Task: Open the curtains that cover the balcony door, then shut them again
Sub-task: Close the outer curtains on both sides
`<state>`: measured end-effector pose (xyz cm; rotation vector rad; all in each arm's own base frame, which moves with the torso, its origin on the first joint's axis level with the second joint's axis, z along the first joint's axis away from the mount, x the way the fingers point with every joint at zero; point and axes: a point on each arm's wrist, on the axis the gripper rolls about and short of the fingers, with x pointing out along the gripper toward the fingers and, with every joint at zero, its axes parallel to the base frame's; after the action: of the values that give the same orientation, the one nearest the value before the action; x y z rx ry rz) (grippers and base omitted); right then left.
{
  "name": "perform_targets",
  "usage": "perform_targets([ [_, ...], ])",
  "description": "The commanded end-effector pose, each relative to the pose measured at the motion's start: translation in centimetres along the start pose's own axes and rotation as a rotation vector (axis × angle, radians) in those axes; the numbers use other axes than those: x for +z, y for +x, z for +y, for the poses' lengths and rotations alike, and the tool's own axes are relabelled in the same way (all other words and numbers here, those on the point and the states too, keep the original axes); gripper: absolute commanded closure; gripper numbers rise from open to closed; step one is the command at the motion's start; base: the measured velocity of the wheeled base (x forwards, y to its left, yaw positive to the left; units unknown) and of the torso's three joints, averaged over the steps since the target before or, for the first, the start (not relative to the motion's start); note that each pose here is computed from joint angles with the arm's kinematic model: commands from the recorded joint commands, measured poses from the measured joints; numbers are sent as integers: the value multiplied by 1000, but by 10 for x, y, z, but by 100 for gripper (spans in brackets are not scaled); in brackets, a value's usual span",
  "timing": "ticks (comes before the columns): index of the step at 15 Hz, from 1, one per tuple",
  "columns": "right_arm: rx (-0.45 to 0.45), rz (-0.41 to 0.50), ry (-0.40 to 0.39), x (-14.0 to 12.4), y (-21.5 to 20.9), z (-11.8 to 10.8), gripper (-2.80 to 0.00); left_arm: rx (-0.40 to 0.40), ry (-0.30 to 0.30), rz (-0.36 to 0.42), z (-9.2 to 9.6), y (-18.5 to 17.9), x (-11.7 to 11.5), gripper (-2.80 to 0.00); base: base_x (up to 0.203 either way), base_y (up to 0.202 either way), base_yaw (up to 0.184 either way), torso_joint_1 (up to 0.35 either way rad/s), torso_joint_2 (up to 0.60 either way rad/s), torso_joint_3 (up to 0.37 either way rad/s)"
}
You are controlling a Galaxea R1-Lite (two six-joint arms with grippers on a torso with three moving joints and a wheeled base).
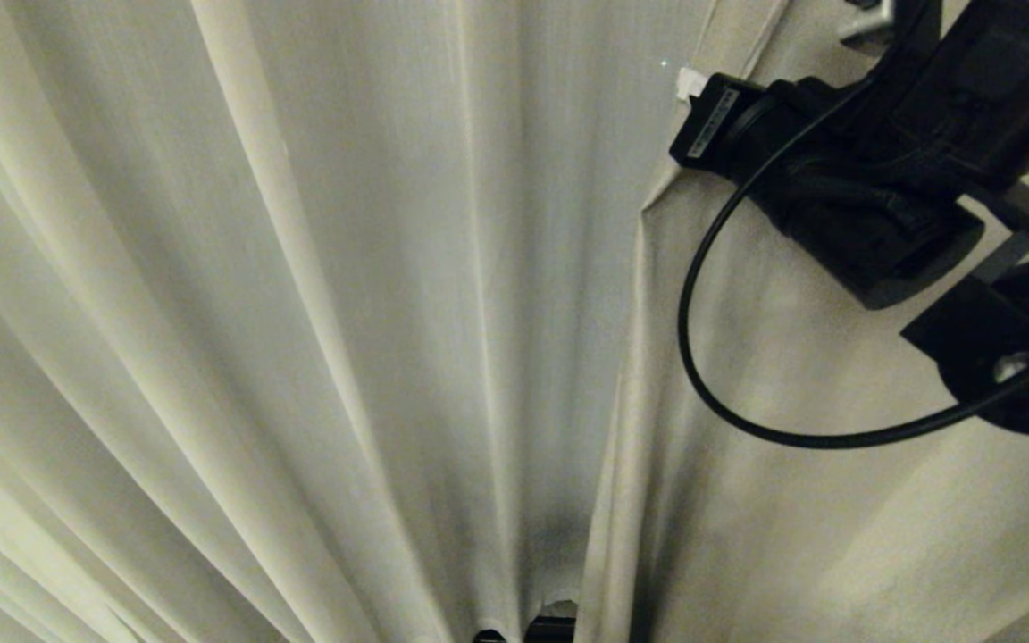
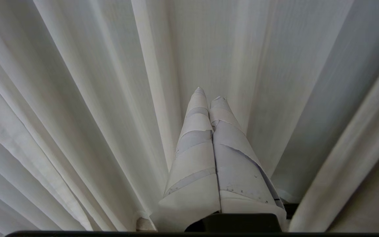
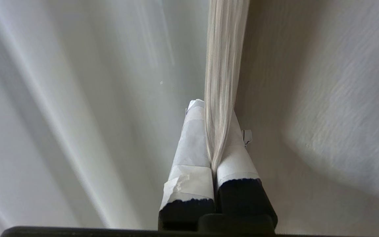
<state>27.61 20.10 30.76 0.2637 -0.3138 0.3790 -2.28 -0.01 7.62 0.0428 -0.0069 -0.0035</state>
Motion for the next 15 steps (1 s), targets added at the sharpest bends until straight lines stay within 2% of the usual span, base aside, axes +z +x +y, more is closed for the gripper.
perform_targets([
  [1,34,18,-4,-14,2,13,0,1,0,-1,0,0,0,0,0,0,0,0,0,0],
  [4,61,22,-22,-25,3,24,0,1,0,-1,0,0,0,0,0,0,0,0,0,0],
  [15,85,41,-28,-45,10,36,0,1,0,-1,0,0,0,0,0,0,0,0,0,0],
])
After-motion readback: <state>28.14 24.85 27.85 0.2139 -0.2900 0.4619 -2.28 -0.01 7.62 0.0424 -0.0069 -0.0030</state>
